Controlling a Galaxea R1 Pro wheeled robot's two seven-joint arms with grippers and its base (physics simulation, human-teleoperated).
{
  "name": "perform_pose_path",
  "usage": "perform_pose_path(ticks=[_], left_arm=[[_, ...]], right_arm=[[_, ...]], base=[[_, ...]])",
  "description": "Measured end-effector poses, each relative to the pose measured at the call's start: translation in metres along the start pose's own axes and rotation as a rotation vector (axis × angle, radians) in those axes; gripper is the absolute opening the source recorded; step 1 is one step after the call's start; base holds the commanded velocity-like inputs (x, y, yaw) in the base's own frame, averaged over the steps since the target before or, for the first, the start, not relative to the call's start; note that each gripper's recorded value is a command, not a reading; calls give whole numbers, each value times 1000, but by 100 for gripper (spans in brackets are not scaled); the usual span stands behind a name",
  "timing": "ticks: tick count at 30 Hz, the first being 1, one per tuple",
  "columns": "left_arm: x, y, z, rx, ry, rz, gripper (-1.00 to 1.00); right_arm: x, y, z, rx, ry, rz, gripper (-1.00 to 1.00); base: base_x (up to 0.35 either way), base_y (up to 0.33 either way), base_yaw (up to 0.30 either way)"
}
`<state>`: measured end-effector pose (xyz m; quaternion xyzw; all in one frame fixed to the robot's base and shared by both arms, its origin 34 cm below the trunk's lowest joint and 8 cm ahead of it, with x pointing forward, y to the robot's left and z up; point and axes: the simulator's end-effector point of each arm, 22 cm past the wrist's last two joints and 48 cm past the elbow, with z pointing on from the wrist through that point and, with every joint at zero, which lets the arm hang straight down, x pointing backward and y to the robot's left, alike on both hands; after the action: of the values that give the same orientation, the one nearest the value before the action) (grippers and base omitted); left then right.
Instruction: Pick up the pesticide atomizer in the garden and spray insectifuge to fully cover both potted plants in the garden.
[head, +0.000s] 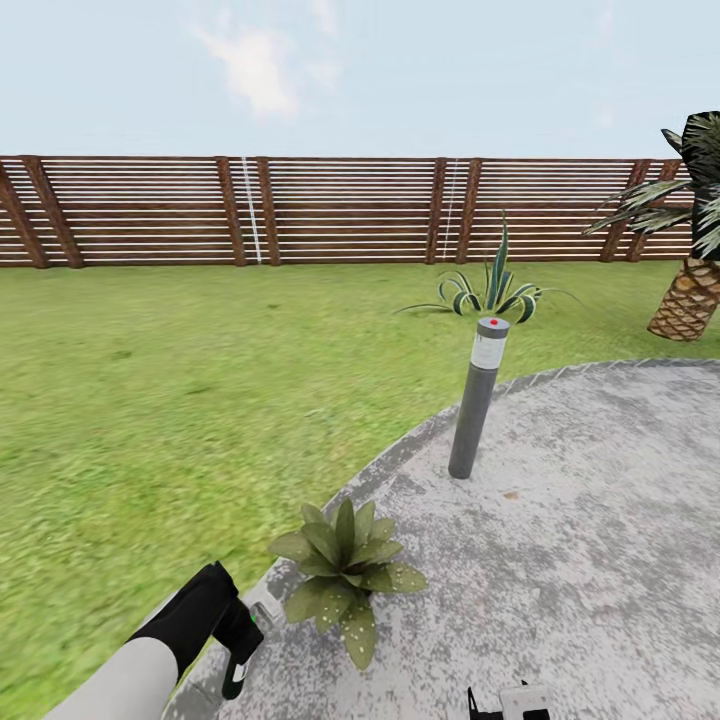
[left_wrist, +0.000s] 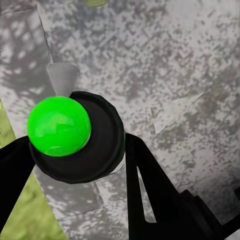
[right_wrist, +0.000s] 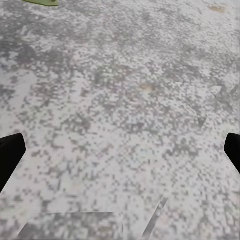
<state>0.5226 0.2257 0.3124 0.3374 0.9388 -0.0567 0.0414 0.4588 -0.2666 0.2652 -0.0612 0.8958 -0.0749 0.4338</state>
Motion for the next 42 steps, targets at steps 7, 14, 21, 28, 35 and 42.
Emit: perform_pose_path(ticks=[7, 14, 21, 28, 35, 42], left_arm=[[17, -8, 9, 22, 30, -6, -100], [40, -21, 21, 48, 67, -17, -100], [40, -9, 22, -19, 69, -13, -100], [39, -15, 24, -9, 73, -17, -100], [39, -17, 24, -8, 75, -15, -100], [66, -11, 29, -15, 110, -33, -100]], right_arm=[[0, 0, 0, 1, 0, 0, 100], [0, 0, 0, 1, 1, 0, 100], [0, 0, 0, 3, 0, 1, 100], [0, 0, 0, 2, 0, 2, 100], [0, 0, 0, 2, 1, 2, 100], [0, 0, 0, 2, 2, 2, 100]], base=[[0, 0, 0], [6, 66, 0], [2, 68, -11], [0, 1, -250], [0, 0, -141], [0, 0, -2]])
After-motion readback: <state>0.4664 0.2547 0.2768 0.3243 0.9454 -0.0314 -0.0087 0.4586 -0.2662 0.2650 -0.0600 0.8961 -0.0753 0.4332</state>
